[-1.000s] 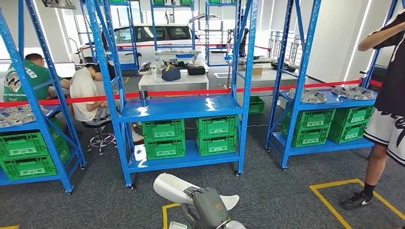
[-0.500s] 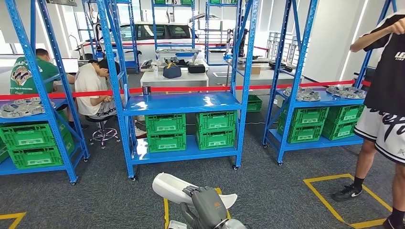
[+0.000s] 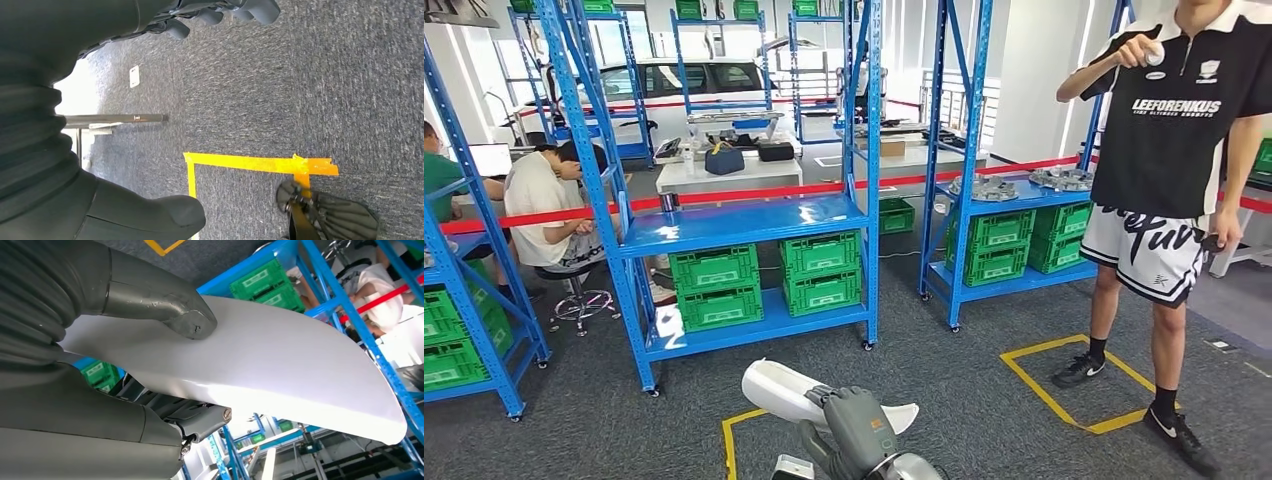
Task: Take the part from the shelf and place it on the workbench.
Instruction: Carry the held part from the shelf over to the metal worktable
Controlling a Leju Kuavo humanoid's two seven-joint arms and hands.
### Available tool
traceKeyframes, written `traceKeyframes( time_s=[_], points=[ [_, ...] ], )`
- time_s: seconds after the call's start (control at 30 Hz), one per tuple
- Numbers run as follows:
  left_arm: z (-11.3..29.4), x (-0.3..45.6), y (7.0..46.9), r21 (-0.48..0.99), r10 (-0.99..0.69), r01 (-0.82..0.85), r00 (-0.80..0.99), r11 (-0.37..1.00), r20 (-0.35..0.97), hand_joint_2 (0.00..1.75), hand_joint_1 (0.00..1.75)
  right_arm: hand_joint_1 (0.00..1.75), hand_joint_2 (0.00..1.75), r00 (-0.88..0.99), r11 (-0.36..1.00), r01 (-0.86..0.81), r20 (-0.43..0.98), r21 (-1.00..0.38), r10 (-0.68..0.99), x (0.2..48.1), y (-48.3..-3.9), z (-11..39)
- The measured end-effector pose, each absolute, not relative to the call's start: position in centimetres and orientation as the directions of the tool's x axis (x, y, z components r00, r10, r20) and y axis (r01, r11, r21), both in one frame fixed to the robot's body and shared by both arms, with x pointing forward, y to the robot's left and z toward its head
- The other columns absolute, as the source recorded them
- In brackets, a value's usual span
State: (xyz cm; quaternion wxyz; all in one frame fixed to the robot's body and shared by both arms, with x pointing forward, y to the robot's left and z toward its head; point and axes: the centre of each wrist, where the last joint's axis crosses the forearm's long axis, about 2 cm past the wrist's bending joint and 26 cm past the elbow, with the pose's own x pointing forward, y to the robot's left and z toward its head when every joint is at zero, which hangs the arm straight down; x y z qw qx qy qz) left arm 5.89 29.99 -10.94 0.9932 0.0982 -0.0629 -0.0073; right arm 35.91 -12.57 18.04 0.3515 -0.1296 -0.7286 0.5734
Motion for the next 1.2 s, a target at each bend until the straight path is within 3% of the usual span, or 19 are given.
traceKeyframes(
  time_s=[1.2],
  points=[
    [-11.0, 5.6, 29.8, 0.193, -0.057, 0.033, 0.991, 0.981, 0.121, 1.75, 0.00, 1.75, 1.75, -0.664, 0.302, -0.248, 0.389, -0.920, 0.639, 36.4, -13.3, 17.0]
  ],
)
